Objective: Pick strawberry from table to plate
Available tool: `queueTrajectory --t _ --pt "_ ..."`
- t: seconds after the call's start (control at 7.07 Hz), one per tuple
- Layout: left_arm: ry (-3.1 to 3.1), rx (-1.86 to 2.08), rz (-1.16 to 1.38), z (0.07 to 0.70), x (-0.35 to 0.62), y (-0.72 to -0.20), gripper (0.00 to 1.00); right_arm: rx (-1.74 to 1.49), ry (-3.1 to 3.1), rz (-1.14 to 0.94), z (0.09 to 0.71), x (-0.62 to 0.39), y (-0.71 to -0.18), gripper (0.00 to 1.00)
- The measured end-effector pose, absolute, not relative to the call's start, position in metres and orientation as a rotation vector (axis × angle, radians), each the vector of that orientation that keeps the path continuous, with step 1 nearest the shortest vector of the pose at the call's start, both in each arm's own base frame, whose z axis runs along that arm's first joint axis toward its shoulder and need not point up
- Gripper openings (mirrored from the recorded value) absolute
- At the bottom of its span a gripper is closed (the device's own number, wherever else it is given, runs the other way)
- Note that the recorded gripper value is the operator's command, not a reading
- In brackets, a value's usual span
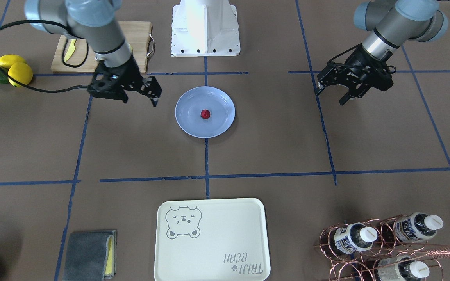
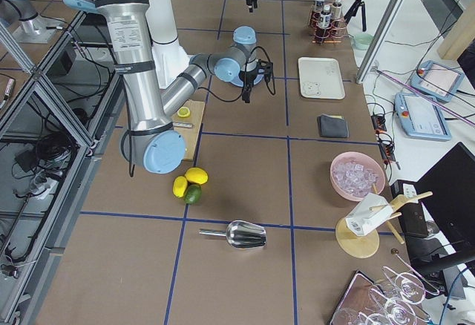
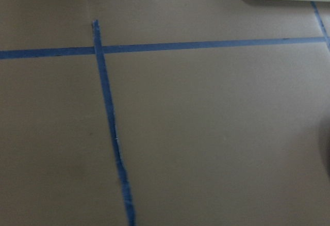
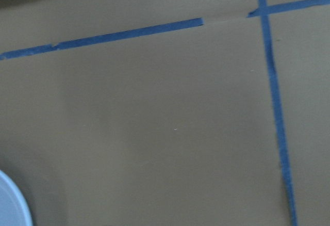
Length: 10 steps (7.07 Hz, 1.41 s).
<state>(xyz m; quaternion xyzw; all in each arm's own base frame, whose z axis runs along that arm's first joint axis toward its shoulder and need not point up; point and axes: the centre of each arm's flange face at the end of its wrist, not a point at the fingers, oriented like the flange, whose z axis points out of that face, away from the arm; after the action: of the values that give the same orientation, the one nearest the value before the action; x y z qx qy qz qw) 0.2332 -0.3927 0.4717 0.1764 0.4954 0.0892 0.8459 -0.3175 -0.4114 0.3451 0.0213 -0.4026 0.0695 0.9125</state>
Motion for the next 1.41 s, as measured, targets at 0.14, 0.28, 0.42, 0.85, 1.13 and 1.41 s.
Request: queueTrajectory --t 0.14,0.28,0.42,0.85,1.13,1.41 --pt "0.997 0.416 0.253 0.500 0.194 -0.406 1.00 0.053 -0.803 0.090 0.378 -0.267 -0.421 1.00" --pt "0.936 0.466 0.300 0.525 0.154 -0.420 1.00 0.061 -0.787 0.041 0.412 -0.213 -0.429 1.00" --pt "0.850 0.492 0.336 0.547 0.110 -0.436 1.00 0.071 -0.781 -0.006 0.447 -0.157 -0.436 1.00" --pt "0.646 0.386 0.358 0.559 -0.024 -0.491 1.00 0.109 -0.775 -0.094 0.549 -0.016 -0.429 1.00" --pt "0.706 0.228 0.290 0.566 -0.068 -0.487 1.00 0.115 -0.796 -0.108 0.600 0.037 -0.416 1.00" --pt "0.822 0.151 0.247 0.595 -0.068 -0.459 1.00 0.111 -0.815 -0.095 0.623 0.061 -0.409 1.00"
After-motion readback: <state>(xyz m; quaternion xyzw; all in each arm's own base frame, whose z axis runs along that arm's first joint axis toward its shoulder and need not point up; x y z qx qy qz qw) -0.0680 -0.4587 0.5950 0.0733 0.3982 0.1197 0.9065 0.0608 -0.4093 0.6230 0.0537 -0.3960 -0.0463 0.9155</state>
